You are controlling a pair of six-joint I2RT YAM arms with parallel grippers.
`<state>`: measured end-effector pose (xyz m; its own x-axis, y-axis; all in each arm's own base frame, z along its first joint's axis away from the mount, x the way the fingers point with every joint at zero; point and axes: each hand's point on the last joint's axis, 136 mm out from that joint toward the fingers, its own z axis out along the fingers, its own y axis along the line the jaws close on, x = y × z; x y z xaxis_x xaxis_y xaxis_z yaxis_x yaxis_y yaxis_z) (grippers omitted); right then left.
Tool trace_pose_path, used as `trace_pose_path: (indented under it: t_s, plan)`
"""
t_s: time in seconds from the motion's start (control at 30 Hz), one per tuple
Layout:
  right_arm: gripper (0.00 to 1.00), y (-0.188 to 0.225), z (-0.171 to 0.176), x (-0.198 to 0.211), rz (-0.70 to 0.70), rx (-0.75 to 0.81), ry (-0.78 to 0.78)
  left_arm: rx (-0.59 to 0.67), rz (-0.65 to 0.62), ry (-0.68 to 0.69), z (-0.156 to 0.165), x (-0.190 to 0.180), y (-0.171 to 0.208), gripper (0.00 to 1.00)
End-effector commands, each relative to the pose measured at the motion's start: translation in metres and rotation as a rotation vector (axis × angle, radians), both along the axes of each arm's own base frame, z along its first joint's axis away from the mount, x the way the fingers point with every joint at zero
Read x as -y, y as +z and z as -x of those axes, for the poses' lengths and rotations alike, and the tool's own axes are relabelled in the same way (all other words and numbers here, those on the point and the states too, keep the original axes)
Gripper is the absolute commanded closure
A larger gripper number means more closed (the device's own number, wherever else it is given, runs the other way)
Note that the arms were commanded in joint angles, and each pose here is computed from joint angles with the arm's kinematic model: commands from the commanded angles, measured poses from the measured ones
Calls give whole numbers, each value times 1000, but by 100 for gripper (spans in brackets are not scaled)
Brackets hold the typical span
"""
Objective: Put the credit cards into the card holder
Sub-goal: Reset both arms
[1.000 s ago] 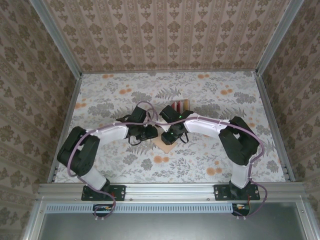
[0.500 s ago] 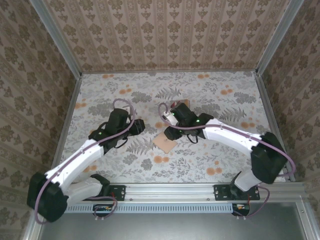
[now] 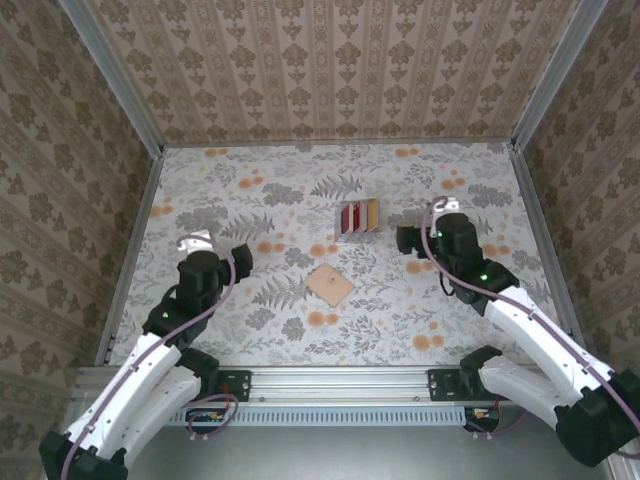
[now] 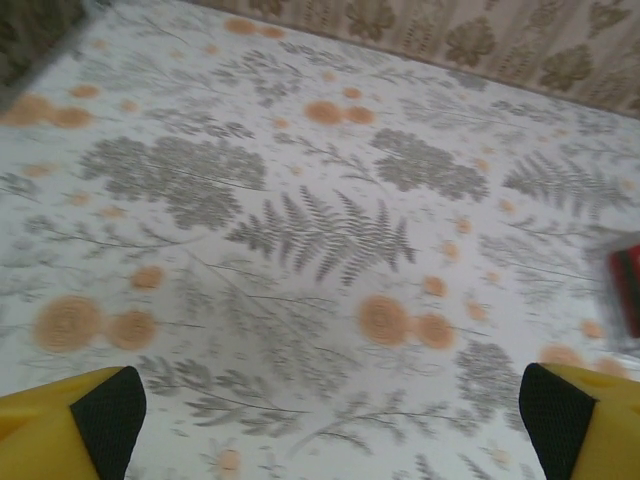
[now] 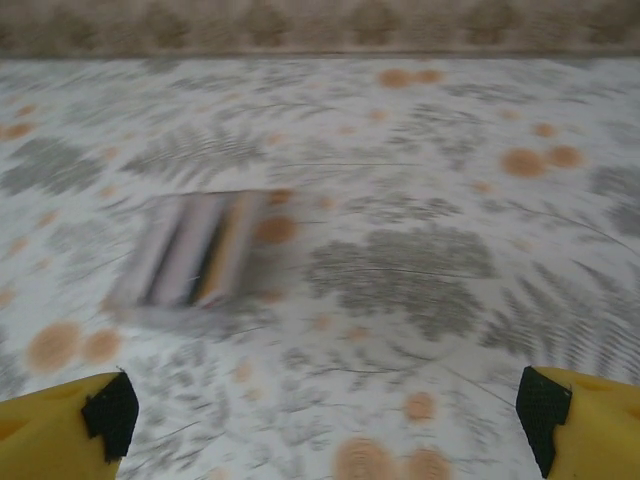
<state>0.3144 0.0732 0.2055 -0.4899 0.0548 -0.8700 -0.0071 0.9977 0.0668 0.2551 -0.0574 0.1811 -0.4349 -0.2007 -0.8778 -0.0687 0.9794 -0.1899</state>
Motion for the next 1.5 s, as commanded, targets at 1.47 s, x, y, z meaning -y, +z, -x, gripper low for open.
trace_pose_path:
  t_s: [1.47]
  plan:
    - [0,-98,-84,92,121,150,-203,199,-201,172,-110,-104,-65,0]
